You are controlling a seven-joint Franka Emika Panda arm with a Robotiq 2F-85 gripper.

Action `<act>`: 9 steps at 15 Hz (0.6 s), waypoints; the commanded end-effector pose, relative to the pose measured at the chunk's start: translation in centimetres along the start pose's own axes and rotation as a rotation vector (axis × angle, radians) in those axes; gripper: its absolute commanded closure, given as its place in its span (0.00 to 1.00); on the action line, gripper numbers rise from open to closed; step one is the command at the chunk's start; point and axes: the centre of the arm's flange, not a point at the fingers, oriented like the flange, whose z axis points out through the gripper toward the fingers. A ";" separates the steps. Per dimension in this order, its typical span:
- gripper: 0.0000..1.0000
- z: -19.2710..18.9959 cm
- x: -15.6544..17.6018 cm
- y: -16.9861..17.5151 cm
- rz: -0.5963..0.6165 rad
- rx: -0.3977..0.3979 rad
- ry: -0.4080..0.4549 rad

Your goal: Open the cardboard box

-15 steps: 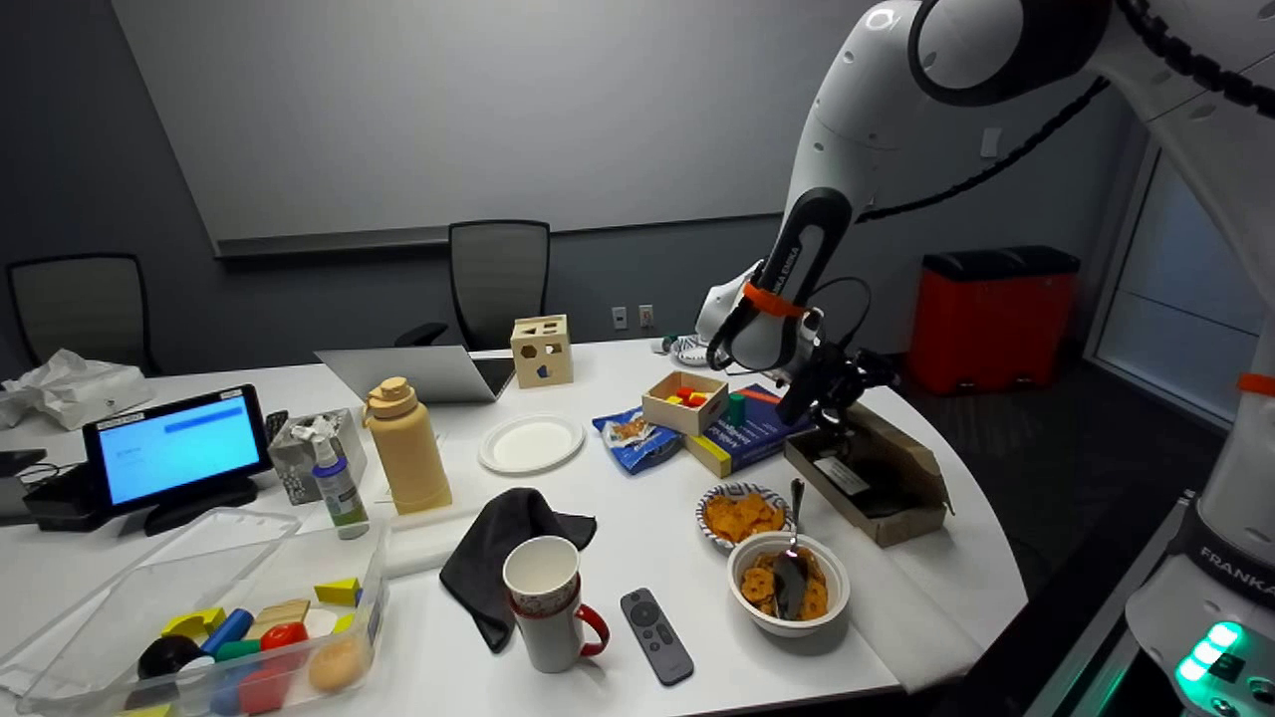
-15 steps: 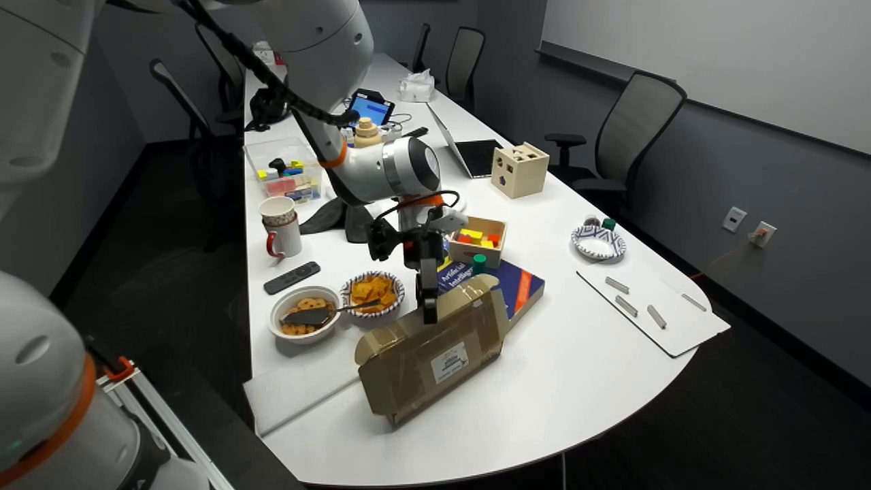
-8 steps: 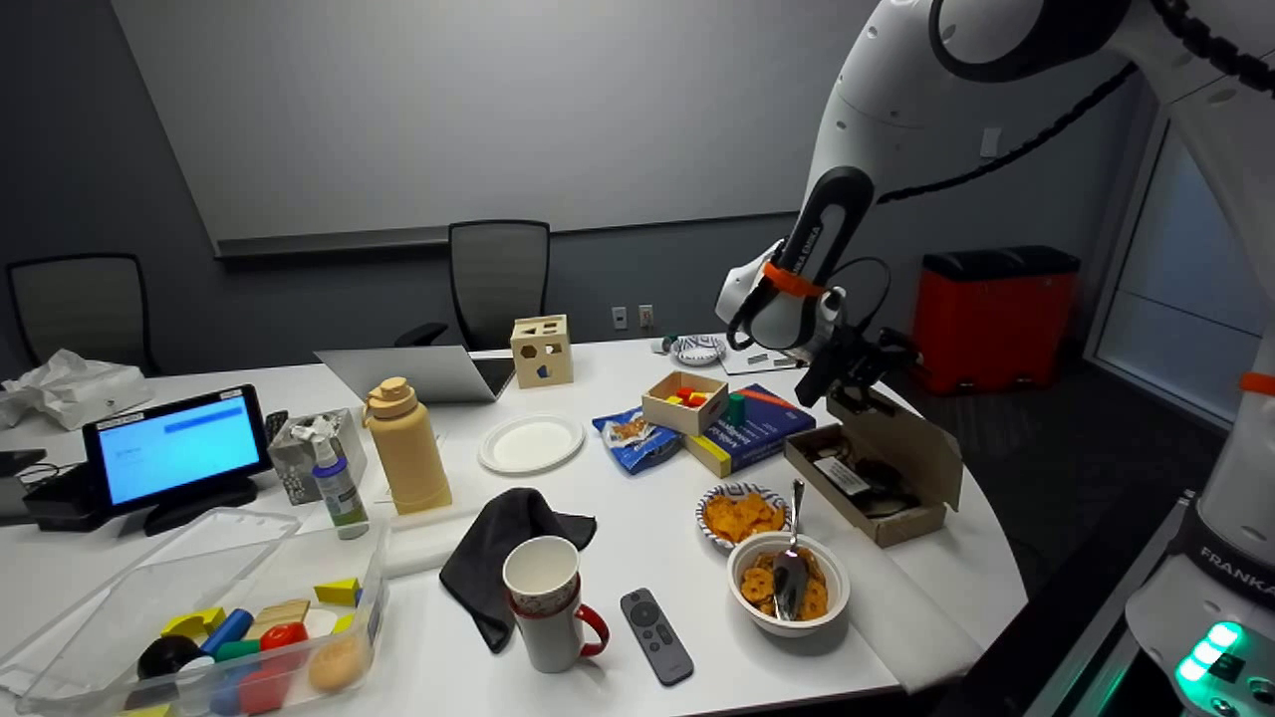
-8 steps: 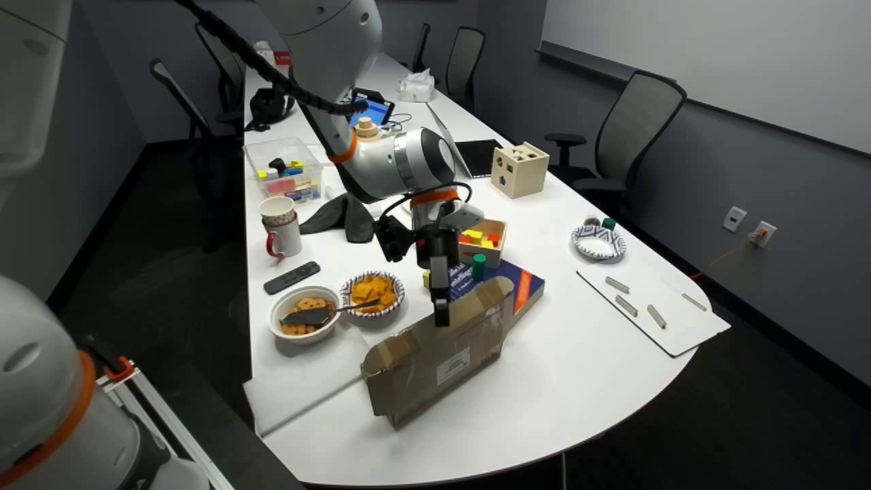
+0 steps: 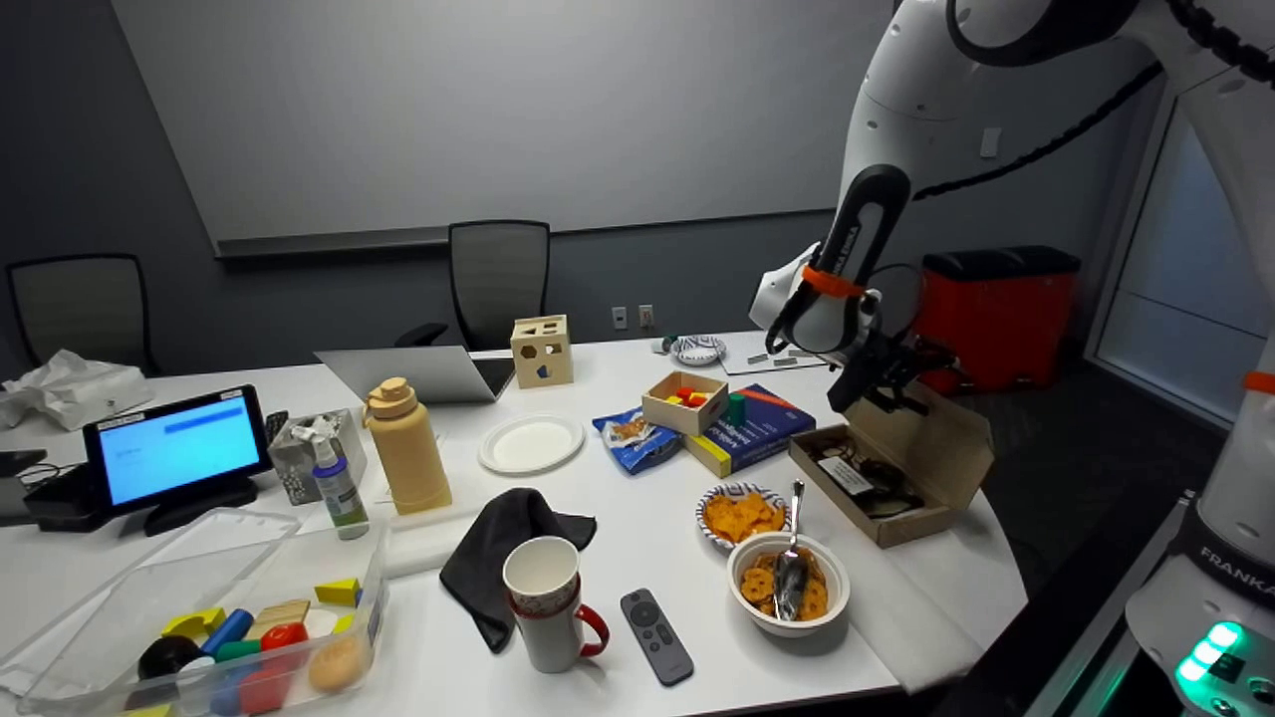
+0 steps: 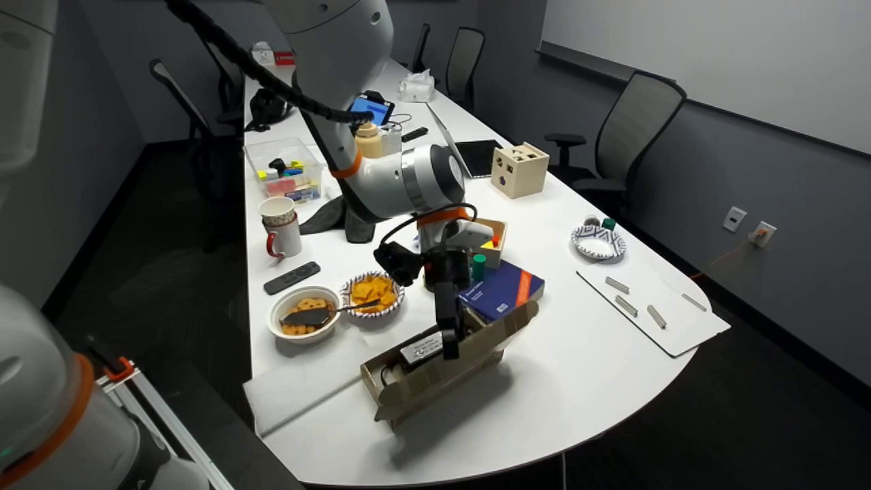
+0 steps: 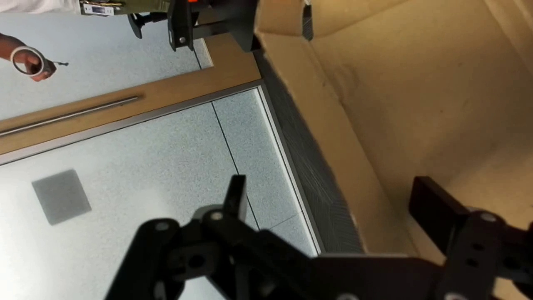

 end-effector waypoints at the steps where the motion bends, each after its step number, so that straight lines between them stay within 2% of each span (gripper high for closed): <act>1: 0.00 3.6 0.7 1.2 0.067 0.019 -0.018; 6: 0.00 7.6 2.0 1.1 0.152 0.003 -0.021; 9: 0.00 8.9 1.8 -0.8 0.218 0.115 -0.045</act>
